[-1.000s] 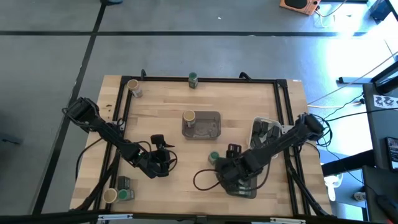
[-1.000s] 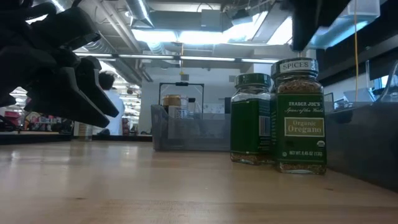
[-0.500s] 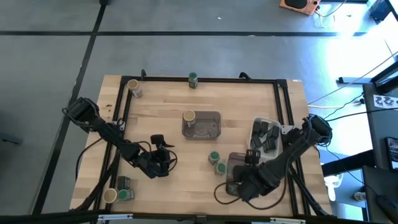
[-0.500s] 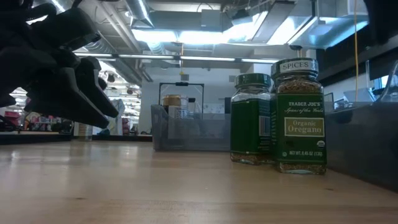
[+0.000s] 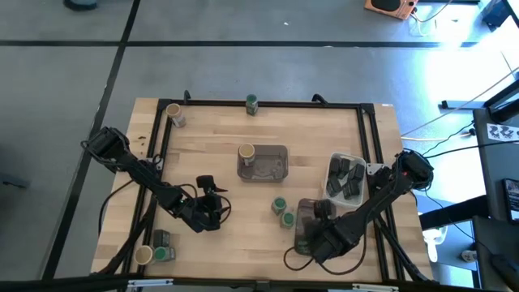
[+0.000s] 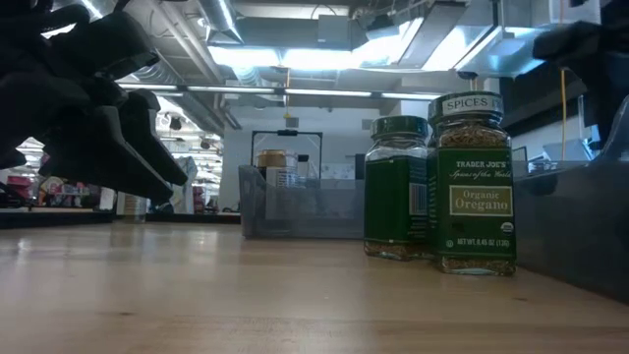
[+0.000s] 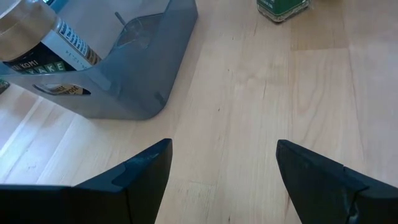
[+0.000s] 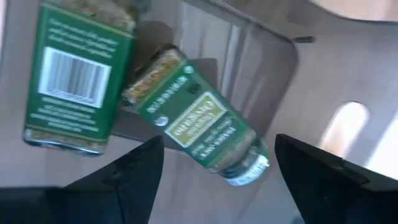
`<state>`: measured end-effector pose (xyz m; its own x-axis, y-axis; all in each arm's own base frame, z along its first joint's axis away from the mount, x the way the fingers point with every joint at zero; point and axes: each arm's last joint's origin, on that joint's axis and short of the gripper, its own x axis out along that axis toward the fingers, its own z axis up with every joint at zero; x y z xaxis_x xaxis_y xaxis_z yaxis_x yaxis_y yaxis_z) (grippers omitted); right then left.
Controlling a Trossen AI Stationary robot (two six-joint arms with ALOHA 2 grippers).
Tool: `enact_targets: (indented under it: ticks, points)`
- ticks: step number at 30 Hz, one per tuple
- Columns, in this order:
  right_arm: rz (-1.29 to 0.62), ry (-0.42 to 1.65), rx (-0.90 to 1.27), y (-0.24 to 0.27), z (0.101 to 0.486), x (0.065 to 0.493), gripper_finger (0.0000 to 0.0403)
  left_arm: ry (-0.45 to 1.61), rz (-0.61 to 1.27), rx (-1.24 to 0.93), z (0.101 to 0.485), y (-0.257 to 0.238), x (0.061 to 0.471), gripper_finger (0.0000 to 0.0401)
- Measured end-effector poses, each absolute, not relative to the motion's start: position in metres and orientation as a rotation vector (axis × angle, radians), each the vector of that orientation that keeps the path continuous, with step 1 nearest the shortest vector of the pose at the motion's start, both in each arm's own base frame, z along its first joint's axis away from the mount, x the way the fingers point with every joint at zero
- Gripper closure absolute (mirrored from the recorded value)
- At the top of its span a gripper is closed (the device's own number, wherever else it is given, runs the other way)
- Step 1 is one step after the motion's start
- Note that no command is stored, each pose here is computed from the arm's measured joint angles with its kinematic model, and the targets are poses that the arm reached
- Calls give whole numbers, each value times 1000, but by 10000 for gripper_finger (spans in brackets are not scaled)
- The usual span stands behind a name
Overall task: Sort spices by type
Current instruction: Adjust the green seasoning bottles
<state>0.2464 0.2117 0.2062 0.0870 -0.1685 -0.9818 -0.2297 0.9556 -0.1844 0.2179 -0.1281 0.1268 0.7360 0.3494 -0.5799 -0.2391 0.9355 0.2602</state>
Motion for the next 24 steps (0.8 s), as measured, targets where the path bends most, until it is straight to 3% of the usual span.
enact_targets:
  ticks: [24]
  points:
    - [163, 1460, -388, 205, 165, 242, 113, 670, 325, 174, 127, -128, 218, 116]
